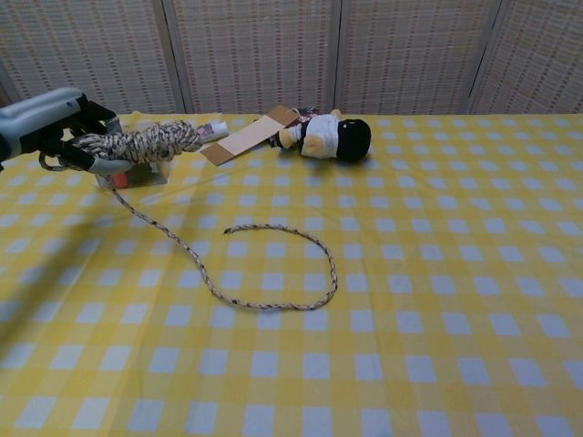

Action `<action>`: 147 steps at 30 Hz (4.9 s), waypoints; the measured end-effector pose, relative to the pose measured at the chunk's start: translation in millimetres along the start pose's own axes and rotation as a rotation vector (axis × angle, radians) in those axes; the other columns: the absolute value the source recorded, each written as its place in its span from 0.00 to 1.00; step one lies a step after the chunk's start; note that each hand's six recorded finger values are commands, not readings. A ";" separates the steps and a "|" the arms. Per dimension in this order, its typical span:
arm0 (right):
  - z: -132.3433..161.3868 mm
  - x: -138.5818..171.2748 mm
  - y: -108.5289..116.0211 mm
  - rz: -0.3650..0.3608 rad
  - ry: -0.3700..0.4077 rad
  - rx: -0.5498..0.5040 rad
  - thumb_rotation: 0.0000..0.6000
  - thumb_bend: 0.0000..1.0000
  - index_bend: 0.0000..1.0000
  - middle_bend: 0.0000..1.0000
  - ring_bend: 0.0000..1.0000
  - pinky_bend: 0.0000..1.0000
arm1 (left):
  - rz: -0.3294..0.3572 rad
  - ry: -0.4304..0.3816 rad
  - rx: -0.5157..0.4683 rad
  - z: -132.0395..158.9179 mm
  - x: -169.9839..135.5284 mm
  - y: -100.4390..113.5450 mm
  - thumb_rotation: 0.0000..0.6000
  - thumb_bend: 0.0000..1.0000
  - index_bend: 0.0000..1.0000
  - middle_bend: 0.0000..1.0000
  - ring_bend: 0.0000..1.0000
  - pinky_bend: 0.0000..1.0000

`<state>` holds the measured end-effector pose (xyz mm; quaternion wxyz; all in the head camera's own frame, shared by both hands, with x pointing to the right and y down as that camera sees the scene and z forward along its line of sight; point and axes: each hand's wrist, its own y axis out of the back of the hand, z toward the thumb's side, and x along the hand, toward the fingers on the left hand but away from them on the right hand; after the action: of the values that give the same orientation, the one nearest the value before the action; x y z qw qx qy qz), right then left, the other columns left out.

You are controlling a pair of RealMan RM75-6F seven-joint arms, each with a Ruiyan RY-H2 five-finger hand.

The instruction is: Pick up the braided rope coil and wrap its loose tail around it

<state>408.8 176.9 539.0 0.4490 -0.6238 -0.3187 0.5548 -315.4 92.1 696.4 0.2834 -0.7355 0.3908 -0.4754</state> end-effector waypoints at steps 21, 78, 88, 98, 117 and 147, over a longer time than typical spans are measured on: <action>156.5 -81.5 -20.9 0.189 0.601 0.246 1.00 0.45 0.34 0.33 0.19 0.29 | 0.080 -0.114 -0.113 71.7 -20.1 69.4 0.84 0.25 0.70 0.68 0.56 0.42; 281.5 -144.4 -141.4 0.138 0.816 0.197 1.00 0.22 0.42 0.00 0.00 0.00 | 0.054 -0.022 -0.147 59.0 -28.7 51.7 0.84 0.25 0.72 0.69 0.56 0.31; 278.7 -149.6 -150.1 0.150 0.806 0.199 1.00 0.23 0.50 0.04 0.00 0.00 | 0.046 -0.016 -0.156 56.9 -28.1 48.0 0.84 0.25 0.72 0.69 0.56 0.30; 284.0 -156.6 -156.8 0.160 0.804 0.222 1.00 0.23 0.51 0.04 0.00 0.00 | 0.044 -0.008 -0.161 53.6 -27.3 46.9 0.84 0.25 0.72 0.69 0.56 0.30; 292.8 -162.6 -160.4 0.182 0.801 0.237 1.00 0.37 0.52 0.04 0.00 0.00 | 0.050 0.005 -0.169 46.1 -27.8 47.8 0.84 0.25 0.72 0.69 0.56 0.28; 279.8 -161.4 -143.0 0.120 0.757 0.152 1.00 0.37 0.61 0.13 0.00 0.00 | 0.080 0.026 -0.179 37.1 -24.9 57.8 0.84 0.25 0.72 0.69 0.56 0.27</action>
<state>120.2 146.5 740.4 0.5465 -0.7668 -0.0518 0.3327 -304.9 83.9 624.6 0.2302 -0.7355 0.4643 -0.4365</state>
